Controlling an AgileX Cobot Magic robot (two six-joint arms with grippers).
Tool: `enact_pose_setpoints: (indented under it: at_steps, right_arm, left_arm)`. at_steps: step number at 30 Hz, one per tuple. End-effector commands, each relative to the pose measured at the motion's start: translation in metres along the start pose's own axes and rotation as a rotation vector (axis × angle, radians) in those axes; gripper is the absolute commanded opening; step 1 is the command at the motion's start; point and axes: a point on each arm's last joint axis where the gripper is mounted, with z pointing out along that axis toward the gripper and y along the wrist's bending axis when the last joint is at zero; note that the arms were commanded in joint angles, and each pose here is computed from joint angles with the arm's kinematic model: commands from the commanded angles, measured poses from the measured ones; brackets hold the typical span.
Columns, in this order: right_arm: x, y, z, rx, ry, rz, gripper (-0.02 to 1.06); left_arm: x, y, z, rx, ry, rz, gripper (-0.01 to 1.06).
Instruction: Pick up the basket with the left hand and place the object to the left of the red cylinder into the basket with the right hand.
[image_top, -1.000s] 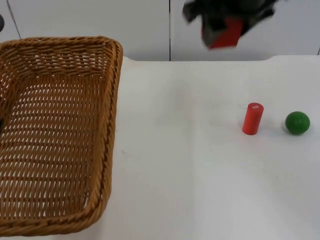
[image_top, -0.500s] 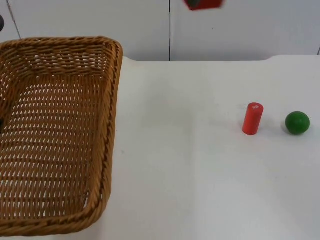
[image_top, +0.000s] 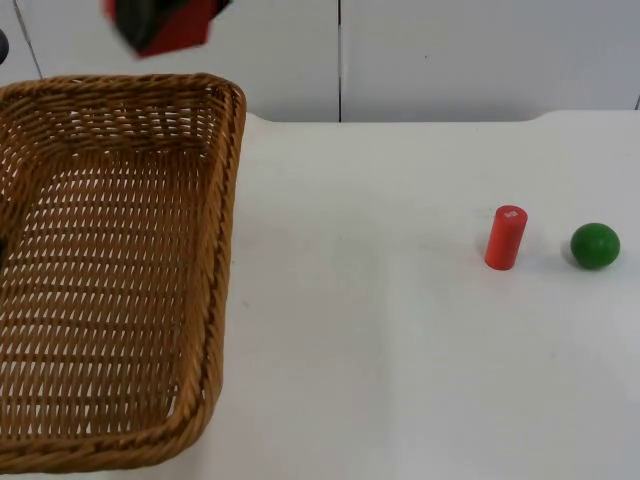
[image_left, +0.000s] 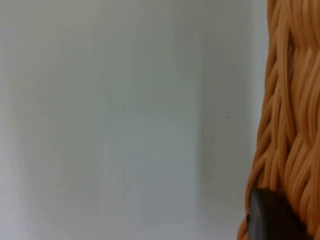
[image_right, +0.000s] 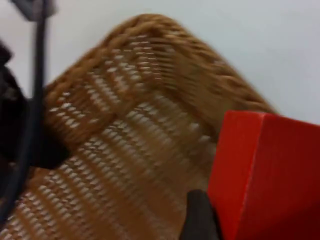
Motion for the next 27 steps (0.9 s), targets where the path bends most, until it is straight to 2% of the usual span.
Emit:
enact_pose_setpoints:
  at_steps: [1,6,7,8,9,10,14,15,16,18,20,27]
  right_arm:
    - [0.001,0.009,0.02,-0.014,0.007,-0.03,0.0]
    - [0.011,0.012,0.045,-0.036,0.055,-0.017,0.01]
    - [0.014,0.012,0.052,-0.037,0.071,-0.016,0.04]
    - [0.016,0.012,0.057,-0.037,0.082,-0.016,0.1]
    - [0.018,0.012,0.061,-0.038,0.091,-0.016,0.24]
    - [0.018,0.012,0.061,-0.038,0.091,-0.016,0.24]
    - [0.018,0.012,0.064,-0.036,0.089,-0.017,0.68]
    - [0.018,0.012,0.064,-0.036,0.089,-0.017,0.68]
    - [0.018,0.012,0.064,-0.036,0.089,-0.017,0.76]
    - [0.017,0.011,0.059,-0.031,0.086,-0.018,0.87]
    - [0.016,0.01,0.057,-0.029,0.085,-0.02,0.89]
    - [-0.005,-0.005,-0.01,0.126,-0.012,0.004,0.9]
  left_arm:
    - [0.0,-0.003,-0.002,0.027,-0.01,-0.013,0.0]
    - [0.0,-0.003,-0.002,0.028,-0.011,-0.015,0.0]
    - [0.0,-0.003,-0.002,0.028,-0.011,-0.015,0.0]
    - [0.0,-0.003,-0.002,0.028,-0.011,-0.015,0.0]
    - [0.0,-0.003,-0.002,0.028,-0.011,-0.015,0.0]
    - [0.0,-0.003,-0.002,0.028,-0.011,-0.015,0.0]
    - [0.0,-0.003,-0.002,0.03,-0.012,-0.016,0.0]
    - [0.0,-0.003,-0.002,0.03,-0.012,-0.016,0.0]
    - [0.0,-0.003,-0.002,0.03,-0.012,-0.016,0.0]
    - [0.0,-0.003,-0.002,0.03,-0.012,-0.016,0.0]
    - [0.0,-0.003,-0.002,0.03,-0.012,-0.016,0.0]
    - [0.0,-0.003,-0.002,0.03,-0.016,-0.017,0.0]
